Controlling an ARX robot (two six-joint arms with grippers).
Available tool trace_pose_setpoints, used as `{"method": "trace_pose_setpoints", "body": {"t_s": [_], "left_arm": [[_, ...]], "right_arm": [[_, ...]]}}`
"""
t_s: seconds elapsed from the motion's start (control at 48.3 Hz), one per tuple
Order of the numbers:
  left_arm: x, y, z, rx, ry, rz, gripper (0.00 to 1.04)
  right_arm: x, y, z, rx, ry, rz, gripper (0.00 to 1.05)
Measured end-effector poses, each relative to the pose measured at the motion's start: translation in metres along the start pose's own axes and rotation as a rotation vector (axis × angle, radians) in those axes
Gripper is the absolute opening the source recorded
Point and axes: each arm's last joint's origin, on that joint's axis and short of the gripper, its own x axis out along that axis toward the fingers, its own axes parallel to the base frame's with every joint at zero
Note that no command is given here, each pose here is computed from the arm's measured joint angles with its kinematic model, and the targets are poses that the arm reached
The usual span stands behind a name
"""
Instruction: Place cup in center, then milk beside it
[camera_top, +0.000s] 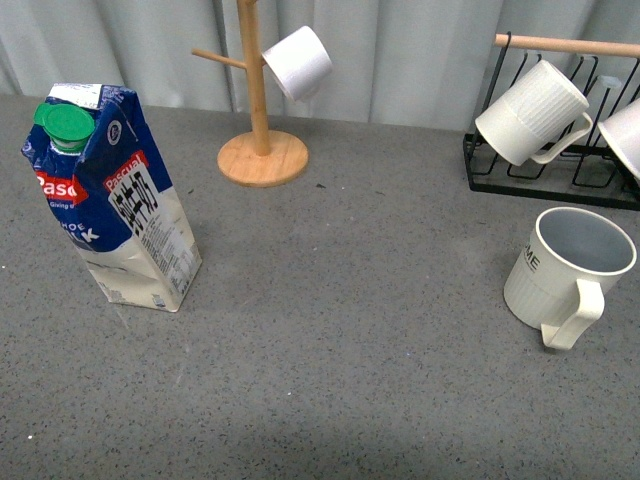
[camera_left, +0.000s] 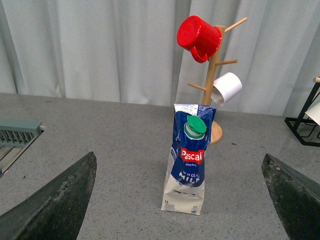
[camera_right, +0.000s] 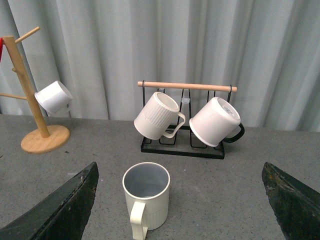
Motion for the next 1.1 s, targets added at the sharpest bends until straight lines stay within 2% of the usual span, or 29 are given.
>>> {"method": "trace_pose_setpoints", "body": {"t_s": [0.912,1.015,1.098], "left_arm": [[0.000,0.000,0.000,0.000,0.000,0.000,0.98],[0.000,0.000,0.000,0.000,0.000,0.000,0.98],[0.000,0.000,0.000,0.000,0.000,0.000,0.98]], "right_arm": [[0.000,0.000,0.000,0.000,0.000,0.000,0.95],[0.004,-0.001,0.000,-0.114,0.166,-0.119,0.95],[0.013,-0.002,0.002,-0.155,0.217,-0.113,0.95]]}}
